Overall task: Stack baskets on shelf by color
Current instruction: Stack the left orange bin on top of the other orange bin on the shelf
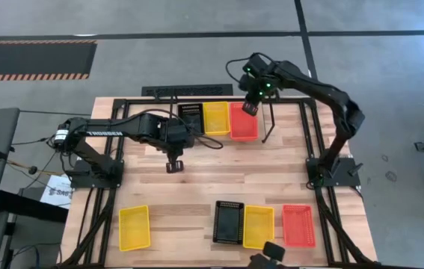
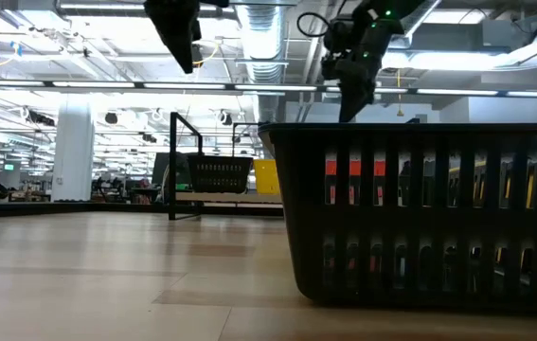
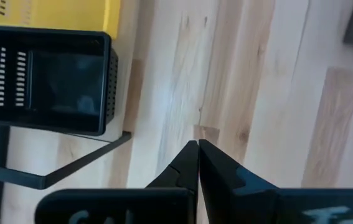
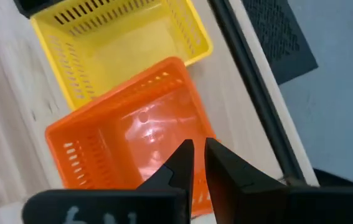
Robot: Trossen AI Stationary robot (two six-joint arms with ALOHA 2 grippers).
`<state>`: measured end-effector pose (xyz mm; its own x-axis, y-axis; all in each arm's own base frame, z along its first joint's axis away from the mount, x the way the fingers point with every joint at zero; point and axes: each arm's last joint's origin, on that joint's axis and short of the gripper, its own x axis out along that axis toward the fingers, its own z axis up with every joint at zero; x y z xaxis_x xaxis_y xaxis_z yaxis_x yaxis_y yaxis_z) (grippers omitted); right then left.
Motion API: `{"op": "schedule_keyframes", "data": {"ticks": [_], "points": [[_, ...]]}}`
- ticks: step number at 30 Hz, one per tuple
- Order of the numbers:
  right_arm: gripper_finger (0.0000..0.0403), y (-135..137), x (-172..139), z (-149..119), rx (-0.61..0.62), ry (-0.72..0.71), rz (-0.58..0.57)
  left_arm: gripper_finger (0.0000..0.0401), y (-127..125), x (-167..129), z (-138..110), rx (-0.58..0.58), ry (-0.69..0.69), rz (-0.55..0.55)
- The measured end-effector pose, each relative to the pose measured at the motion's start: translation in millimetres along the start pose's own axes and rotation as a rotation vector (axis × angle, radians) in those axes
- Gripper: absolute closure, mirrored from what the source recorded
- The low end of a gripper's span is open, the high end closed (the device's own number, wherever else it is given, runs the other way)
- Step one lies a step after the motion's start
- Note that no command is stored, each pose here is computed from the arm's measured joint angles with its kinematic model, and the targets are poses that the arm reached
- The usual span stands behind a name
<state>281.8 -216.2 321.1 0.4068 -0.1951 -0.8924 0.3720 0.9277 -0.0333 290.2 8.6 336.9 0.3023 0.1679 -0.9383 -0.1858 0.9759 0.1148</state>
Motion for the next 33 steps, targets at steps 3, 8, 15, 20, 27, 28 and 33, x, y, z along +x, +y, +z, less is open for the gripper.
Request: {"op": "schedule_keyframes", "data": {"ticks": [3, 8, 15, 20, 27, 28, 33], "points": [[0.0338, 5, 10, 4, -0.059, 0.039, 0.006, 0.0401, 0, 0, 1, -0.035, -0.007, 0.0], [0.0309, 10, 24, 6, -0.151, 0.135, -0.04, 0.0401, 0, 0, 2, -0.07, -0.017, -0.002], [0.0265, 11, 24, 6, -0.229, 0.145, -0.061, 0.0401, 0, 0, 3, -0.073, -0.027, 0.0], [0.0253, 2, 23, 4, -0.207, 0.144, -0.071, 0.0401, 0, 0, 3, -0.073, -0.027, 0.0], [0.0259, -5, 22, 3, -0.189, 0.141, -0.079, 0.0401, 0, 0, 3, -0.072, -0.026, 0.0], [0.026, -5, 22, 3, -0.189, 0.141, -0.079, 0.0401, 0, 0, 3, -0.072, -0.026, 0.0], [0.0261, -5, 22, 3, -0.188, 0.139, -0.074, 0.0401, 0, 0, 2, -0.071, -0.026, 0.0]]}}
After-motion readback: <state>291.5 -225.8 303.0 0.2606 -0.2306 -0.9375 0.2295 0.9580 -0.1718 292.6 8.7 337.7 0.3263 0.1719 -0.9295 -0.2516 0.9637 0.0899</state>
